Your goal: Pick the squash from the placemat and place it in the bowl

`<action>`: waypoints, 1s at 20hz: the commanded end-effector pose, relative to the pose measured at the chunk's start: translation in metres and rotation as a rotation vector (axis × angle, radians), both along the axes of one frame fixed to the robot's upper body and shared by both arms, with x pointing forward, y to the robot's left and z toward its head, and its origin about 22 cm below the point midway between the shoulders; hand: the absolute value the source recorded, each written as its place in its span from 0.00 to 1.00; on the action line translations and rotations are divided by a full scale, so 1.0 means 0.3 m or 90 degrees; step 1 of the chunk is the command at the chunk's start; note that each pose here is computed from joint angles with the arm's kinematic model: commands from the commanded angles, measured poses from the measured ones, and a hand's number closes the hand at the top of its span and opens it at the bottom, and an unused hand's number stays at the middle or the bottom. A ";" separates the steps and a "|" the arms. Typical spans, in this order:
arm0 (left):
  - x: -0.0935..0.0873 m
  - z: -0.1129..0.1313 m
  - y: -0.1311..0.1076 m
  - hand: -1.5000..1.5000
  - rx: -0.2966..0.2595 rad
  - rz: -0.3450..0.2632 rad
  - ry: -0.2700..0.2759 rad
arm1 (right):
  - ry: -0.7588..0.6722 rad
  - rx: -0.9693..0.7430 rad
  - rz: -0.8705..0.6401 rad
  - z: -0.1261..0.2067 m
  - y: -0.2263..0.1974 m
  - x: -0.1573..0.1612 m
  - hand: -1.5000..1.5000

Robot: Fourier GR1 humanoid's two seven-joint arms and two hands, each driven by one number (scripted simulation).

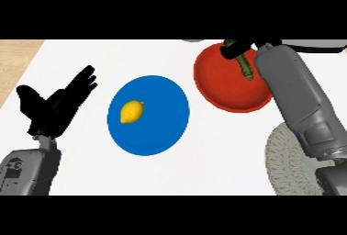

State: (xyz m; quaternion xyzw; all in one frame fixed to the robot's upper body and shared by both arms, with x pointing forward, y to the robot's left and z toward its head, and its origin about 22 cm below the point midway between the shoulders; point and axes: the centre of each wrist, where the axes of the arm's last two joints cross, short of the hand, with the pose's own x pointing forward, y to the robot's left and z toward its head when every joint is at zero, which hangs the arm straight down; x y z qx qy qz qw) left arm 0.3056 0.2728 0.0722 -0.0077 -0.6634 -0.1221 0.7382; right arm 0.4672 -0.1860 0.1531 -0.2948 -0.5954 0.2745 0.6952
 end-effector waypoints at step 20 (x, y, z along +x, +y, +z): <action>-0.006 -0.016 0.025 0.50 0.000 -0.005 0.001 | -0.231 0.154 -0.178 -0.013 -0.200 0.023 0.00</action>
